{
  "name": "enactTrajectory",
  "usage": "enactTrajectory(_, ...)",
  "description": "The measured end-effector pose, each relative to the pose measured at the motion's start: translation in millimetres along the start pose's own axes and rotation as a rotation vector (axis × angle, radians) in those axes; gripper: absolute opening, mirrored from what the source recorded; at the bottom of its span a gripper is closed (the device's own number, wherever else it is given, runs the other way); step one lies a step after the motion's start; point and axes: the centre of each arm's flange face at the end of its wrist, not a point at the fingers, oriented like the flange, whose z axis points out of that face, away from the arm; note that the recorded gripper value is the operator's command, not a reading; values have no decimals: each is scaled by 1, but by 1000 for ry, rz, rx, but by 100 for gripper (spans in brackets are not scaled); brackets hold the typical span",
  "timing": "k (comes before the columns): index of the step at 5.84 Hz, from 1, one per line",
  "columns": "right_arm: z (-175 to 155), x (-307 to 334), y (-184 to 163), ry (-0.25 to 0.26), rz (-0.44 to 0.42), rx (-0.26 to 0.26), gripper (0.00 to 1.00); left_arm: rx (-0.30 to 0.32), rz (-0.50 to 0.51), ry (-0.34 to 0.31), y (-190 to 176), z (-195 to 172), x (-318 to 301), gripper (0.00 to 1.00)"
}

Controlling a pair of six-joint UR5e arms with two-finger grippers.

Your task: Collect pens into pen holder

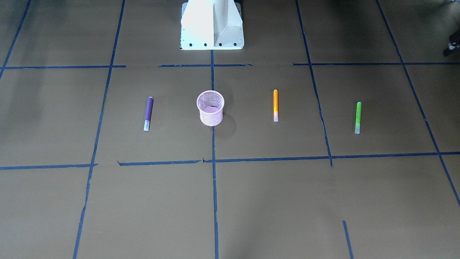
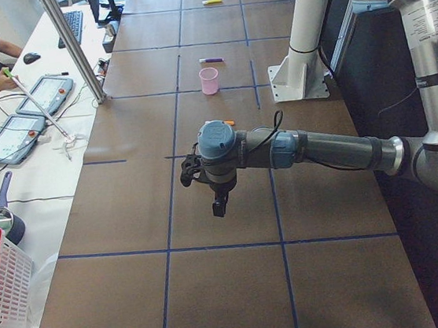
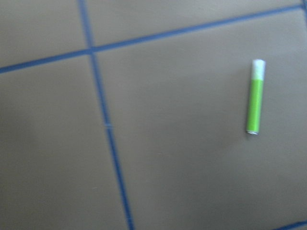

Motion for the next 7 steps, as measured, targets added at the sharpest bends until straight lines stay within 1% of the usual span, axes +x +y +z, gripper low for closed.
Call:
enactTrajectory(1,2,-3,-3,-1,-23,8,100,-46,79,24,-35,26,29,100)
enactTrajectory(2,3,-5,-4,-2,-33,8,100,-89,123,42,-71,58,54,100)
enactTrajectory(3,5,-6,-4,-4,-38,5,100,-133,148,32,-101,95,89,100)
enactTrajectory(4,6,-7,-5,-4,-42,2,100,-161,172,-44,-120,132,127,100)
enactTrajectory(5,6,-8,-5,-5,-43,2,100,-165,173,-122,-133,160,152,100)
enactTrajectory(6,7,-8,-5,-5,-43,1,100,-174,138,-153,-145,181,162,100)
enactTrajectory(7,7,-8,-5,-5,-42,0,100,-188,116,-164,-156,200,163,100)
